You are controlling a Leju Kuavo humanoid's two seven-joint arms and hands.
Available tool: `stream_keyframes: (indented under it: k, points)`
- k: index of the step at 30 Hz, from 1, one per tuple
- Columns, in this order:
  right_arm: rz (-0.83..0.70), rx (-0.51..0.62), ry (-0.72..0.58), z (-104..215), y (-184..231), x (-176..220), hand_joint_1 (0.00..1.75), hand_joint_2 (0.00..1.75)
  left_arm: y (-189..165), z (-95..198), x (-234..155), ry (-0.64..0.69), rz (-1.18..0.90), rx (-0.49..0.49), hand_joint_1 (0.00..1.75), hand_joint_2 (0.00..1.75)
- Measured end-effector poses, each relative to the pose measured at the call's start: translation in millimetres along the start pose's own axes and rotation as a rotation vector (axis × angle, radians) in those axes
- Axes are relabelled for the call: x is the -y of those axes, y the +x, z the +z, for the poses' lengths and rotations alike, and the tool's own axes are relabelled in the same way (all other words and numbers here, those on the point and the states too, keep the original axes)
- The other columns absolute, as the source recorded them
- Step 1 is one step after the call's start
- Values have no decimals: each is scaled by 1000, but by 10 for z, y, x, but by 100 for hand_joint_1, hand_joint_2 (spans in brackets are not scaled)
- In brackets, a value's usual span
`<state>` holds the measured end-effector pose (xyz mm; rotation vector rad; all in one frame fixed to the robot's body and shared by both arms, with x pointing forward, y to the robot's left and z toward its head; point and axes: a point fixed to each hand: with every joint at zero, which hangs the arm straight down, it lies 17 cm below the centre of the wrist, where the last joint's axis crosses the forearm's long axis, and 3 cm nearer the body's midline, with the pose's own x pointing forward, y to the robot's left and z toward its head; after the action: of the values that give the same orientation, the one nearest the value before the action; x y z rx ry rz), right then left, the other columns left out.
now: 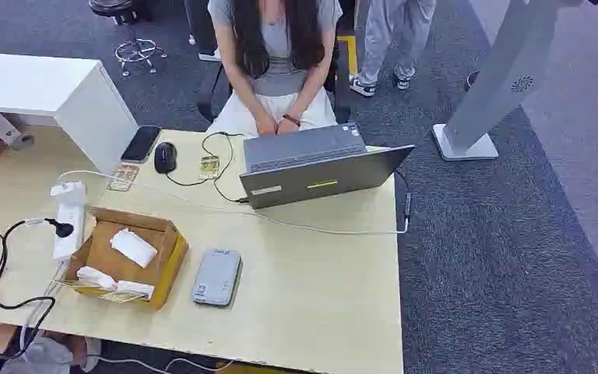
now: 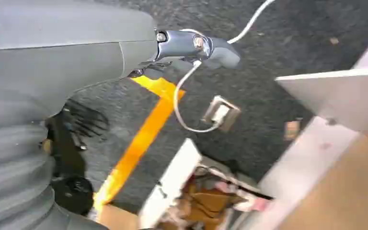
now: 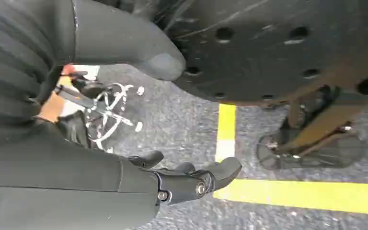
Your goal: Pass the card to the sensor for recognition and then transmit it.
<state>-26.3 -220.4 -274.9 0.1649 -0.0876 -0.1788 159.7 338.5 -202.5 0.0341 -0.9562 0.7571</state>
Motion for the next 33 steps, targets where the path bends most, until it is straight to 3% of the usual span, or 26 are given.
stream_keyframes:
  k: [7, 15, 33]
  points:
    - [-20, -3, -5, 11, -46, 17, 0, 175, 105, 10, 88, -34, -23, 49, 0, 175]
    - [-36, -13, -8, 15, -122, -29, 0, 175, 464, 95, 255, -97, -101, 184, 0, 175]
    - [-70, -8, -26, 15, -142, -28, 0, 175, 1727, 635, 708, -208, -320, 574, 0, 175]
